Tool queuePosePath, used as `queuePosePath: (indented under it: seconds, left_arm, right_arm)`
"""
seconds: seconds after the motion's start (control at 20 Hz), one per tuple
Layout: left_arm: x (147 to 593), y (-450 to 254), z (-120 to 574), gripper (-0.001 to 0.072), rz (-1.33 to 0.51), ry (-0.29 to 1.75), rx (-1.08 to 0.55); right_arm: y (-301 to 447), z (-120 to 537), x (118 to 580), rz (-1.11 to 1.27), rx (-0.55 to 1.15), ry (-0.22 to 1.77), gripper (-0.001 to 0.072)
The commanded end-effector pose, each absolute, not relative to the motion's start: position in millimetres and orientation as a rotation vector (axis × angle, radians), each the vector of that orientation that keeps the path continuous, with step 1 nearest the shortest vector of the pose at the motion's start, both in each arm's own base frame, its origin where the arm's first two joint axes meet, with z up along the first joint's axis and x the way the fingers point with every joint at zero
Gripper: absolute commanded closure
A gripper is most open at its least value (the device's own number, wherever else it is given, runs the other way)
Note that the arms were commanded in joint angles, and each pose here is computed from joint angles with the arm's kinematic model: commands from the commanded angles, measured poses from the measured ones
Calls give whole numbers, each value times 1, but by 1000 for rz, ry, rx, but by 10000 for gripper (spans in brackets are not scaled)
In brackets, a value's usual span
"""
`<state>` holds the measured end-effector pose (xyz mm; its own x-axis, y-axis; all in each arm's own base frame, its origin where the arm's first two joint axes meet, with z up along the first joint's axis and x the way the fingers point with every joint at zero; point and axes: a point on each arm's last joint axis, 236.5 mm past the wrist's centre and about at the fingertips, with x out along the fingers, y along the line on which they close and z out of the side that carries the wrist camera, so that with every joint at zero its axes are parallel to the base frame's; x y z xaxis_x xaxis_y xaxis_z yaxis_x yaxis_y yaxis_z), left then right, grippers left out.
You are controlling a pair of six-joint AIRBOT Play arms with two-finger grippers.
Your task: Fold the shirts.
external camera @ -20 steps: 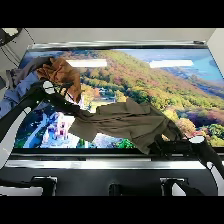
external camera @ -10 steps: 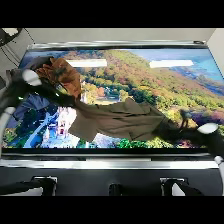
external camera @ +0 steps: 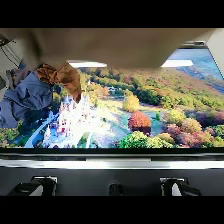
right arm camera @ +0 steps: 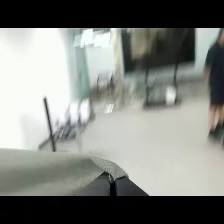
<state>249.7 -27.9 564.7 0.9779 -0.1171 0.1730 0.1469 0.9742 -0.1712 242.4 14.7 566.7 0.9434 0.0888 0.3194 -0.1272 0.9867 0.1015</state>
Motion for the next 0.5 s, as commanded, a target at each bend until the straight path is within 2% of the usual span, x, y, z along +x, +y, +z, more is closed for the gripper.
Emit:
queuePosePath:
  seconds: [0.0, 0.25, 0.35, 0.45]
  left_arm:
    - [159, -5, 598, 679, -59, -356, -230]
    - [170, -5, 574, 679, -36, -254, -168]
    - [198, 0, 550, 679, -9, -145, -145]
    - [241, 4, 500, 678, 22, 65, -129]
  right_arm:
    - [7, 595, 173, -3, 158, -380, 668]
    - [3, 547, 199, -17, 225, -166, 668]
    - [-2, 515, 222, -24, 237, -26, 667]
    - [-9, 455, 255, -31, 242, 228, 668]
